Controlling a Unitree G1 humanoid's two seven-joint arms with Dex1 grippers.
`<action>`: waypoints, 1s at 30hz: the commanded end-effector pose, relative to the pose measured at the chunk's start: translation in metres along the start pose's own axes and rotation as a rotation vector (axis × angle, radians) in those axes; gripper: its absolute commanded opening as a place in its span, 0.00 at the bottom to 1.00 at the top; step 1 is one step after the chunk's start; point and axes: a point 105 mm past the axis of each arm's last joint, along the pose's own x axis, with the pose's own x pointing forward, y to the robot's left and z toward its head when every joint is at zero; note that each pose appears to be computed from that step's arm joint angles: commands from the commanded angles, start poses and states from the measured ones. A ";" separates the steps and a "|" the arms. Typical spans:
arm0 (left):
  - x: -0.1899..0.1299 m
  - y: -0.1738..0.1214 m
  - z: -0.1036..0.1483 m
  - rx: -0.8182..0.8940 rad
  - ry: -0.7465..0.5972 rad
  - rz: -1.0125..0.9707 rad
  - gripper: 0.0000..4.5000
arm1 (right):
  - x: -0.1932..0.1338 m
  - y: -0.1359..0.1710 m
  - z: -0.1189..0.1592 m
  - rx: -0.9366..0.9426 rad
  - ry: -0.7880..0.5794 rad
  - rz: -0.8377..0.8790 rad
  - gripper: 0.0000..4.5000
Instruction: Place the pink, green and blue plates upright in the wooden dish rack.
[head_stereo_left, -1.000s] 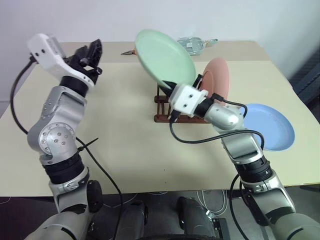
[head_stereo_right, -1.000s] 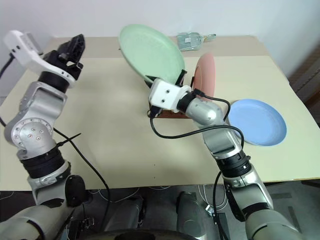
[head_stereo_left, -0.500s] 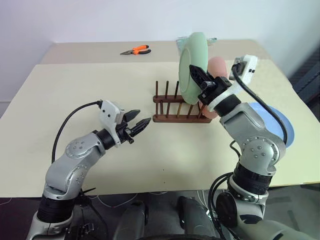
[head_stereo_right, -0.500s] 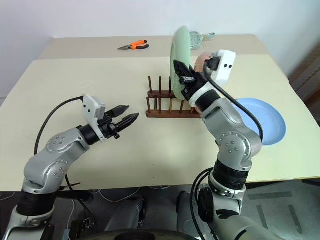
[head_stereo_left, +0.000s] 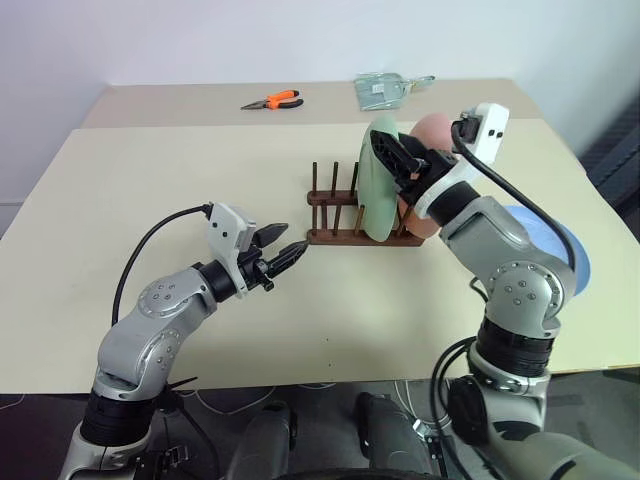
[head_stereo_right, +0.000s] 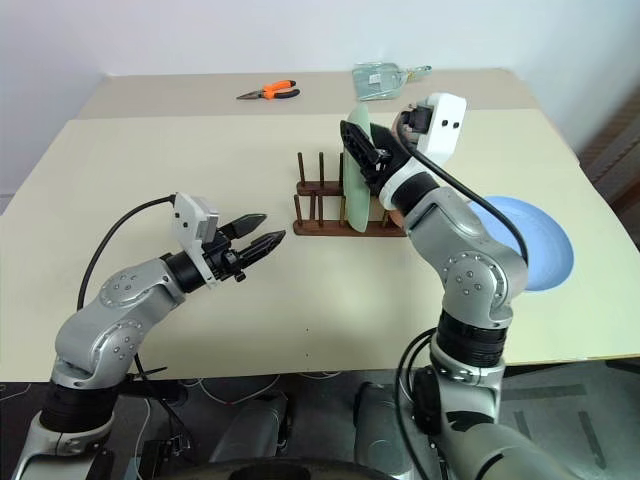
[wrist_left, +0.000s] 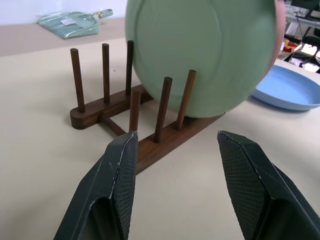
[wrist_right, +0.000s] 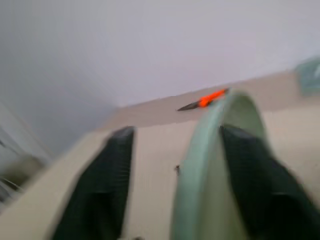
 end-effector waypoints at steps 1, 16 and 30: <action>0.003 -0.015 0.010 0.030 -0.035 -0.059 0.57 | -0.008 0.017 0.045 -0.329 -0.157 0.106 0.69; 0.025 -0.054 -0.006 0.065 0.024 -0.305 0.57 | -0.141 -0.111 -0.025 -0.578 0.469 -0.146 0.99; 0.024 -0.056 -0.002 0.095 0.022 -0.311 0.57 | -0.172 -0.161 -0.107 -0.614 0.749 -0.349 0.11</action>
